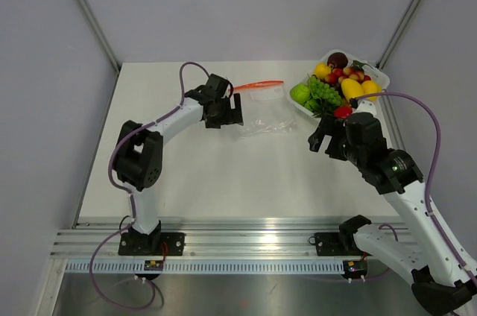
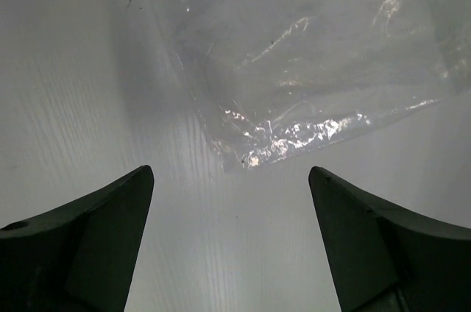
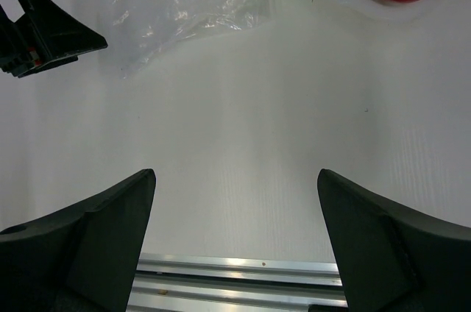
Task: Place the food in the zip-top bag and seal the zipper
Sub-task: Move the zipper food storage bag to the center of the board.
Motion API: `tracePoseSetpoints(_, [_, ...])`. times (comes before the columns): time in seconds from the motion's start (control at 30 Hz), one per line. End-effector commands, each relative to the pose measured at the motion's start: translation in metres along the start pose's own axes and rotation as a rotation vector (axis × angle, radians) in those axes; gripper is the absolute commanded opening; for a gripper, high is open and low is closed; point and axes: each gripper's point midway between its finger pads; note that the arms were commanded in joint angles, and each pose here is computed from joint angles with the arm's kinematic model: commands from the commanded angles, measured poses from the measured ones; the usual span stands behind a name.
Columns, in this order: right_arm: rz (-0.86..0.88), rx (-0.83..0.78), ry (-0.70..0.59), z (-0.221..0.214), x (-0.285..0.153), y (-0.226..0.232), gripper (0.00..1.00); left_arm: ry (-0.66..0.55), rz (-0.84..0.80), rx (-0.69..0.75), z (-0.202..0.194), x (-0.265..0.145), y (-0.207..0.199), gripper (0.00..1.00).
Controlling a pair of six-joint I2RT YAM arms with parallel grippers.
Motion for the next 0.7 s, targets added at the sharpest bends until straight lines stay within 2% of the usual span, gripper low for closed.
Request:
tracePoseSetpoints(0.0, [0.004,0.005,0.01,-0.008,-0.005,-0.003,1.0,-0.052,-0.017,-0.026,0.019,0.018,-0.01,0.87])
tracePoseSetpoints(0.17, [0.007,0.0,0.024,-0.012,-0.003,-0.004,1.0,-0.04,-0.012,-0.048,0.02,0.044,-0.009,0.75])
tracePoseSetpoints(0.27, [0.006,0.0,0.026,-0.013,-0.002,-0.004,0.99,-0.027,-0.027,-0.056,0.019,0.057,-0.011,0.6])
tracePoseSetpoints(0.3, [0.005,0.0,0.027,-0.014,-0.001,-0.004,0.99,-0.03,-0.037,-0.056,0.02,0.059,-0.014,0.5])
tracePoseSetpoints(0.4, [0.002,-0.001,0.029,-0.013,0.001,-0.004,0.99,-0.007,-0.053,-0.061,0.015,0.069,-0.016,0.33])
tracePoseSetpoints(0.43, [0.005,0.001,0.027,-0.013,0.0,-0.003,0.99,0.005,-0.071,-0.057,0.013,0.069,-0.019,0.12])
tracePoseSetpoints(0.47, [0.007,0.0,0.032,-0.014,0.001,-0.003,1.0,0.009,-0.081,-0.055,0.013,0.067,-0.021,0.03])
tracePoseSetpoints(0.5, [0.007,0.0,0.032,-0.014,0.001,-0.003,1.0,0.02,-0.083,-0.054,0.008,0.066,-0.02,0.0])
tracePoseSetpoints(0.6, [0.002,0.0,0.039,-0.017,0.003,-0.004,0.99,0.028,-0.115,-0.051,-0.013,0.046,-0.021,0.0])
tracePoseSetpoints(0.67, [0.003,0.008,0.046,-0.021,0.006,-0.005,0.99,-0.015,-0.156,-0.043,-0.016,0.017,-0.035,0.0])
Point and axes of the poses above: each gripper's point midway between its finger pads, its own x axis out along the fingers, its own y axis along the line the jaws close on, z = x × y
